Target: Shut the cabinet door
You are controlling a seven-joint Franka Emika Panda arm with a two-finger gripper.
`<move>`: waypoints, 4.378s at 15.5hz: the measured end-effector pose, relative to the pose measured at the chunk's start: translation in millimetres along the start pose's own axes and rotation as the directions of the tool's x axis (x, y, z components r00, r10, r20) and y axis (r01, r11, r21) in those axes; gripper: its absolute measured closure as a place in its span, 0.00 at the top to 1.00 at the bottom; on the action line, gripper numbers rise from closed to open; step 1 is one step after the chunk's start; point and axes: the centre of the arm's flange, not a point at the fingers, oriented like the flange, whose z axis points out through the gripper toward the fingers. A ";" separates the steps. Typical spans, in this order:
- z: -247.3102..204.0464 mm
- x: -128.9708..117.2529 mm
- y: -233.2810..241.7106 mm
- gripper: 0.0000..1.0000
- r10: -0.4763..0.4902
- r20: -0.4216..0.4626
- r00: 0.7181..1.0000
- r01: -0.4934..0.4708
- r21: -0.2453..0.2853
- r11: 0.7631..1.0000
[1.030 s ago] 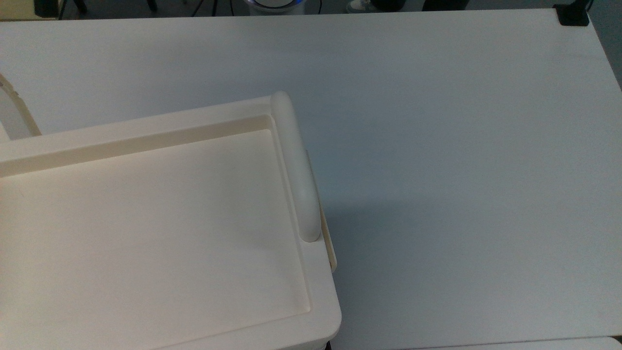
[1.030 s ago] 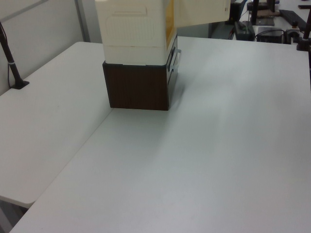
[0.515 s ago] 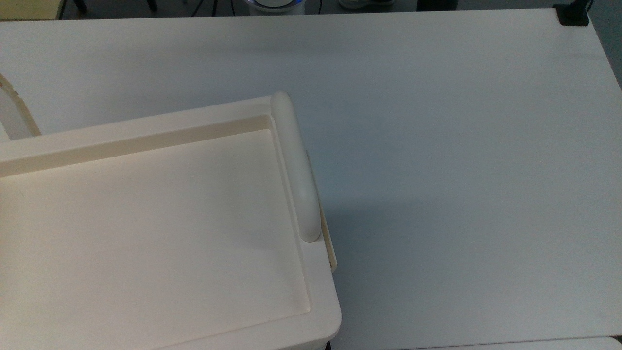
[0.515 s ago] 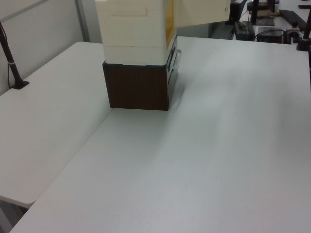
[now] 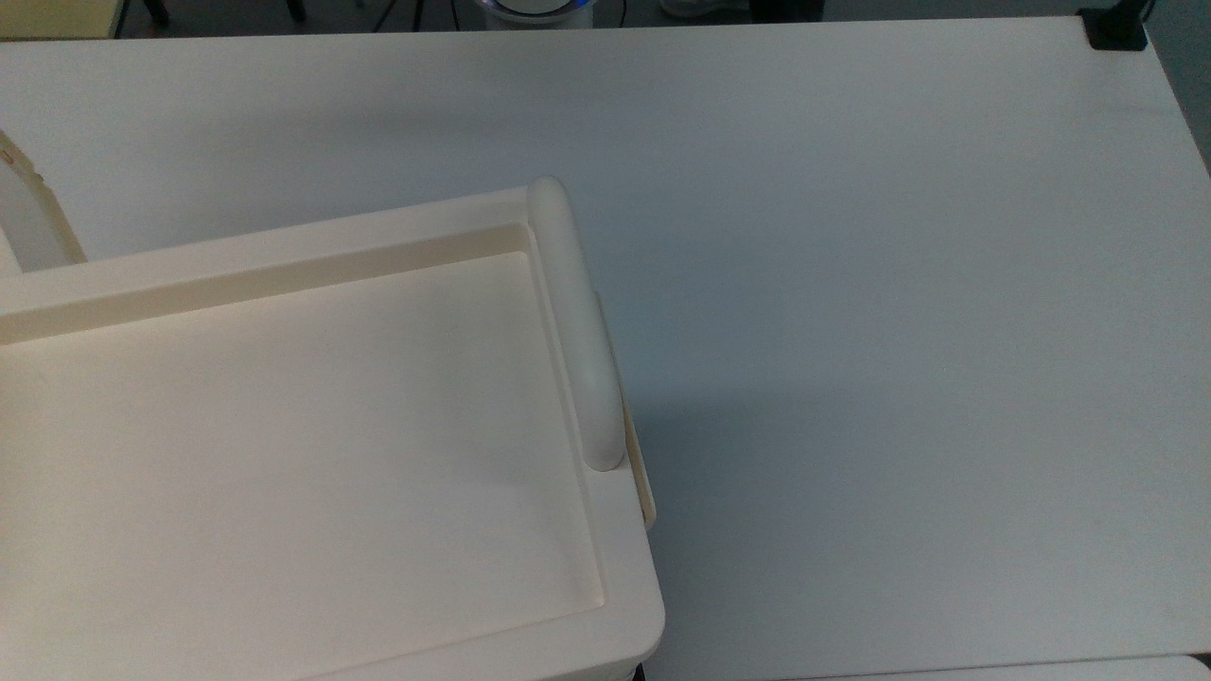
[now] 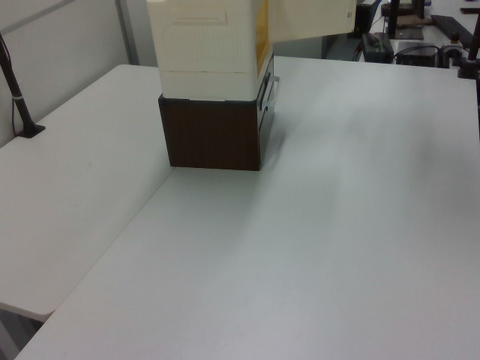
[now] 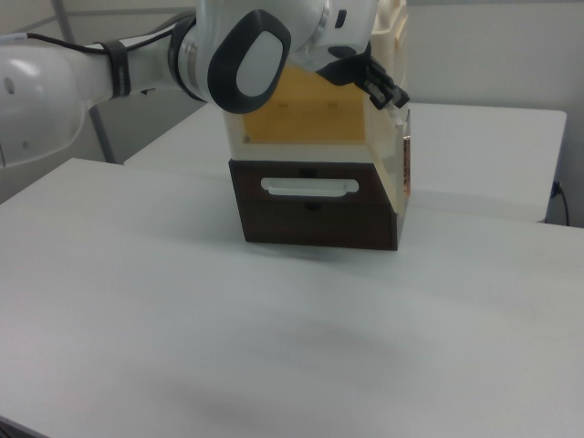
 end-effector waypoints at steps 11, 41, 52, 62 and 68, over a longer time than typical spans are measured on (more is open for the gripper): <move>5.1 -26.5 -33.7 0.01 -0.047 0.076 0.996 0.046 0.012 0.999; 30.0 -115.9 -159.1 0.01 0.055 0.084 0.995 -0.073 0.238 0.968; -31.9 -139.7 -132.2 0.20 -0.425 0.479 0.768 0.414 0.135 0.900; -139.8 -199.1 -131.4 1.00 -0.638 0.650 0.413 0.622 0.310 0.719; -112.2 -195.7 -118.2 1.00 -0.696 0.595 0.403 0.649 0.350 0.675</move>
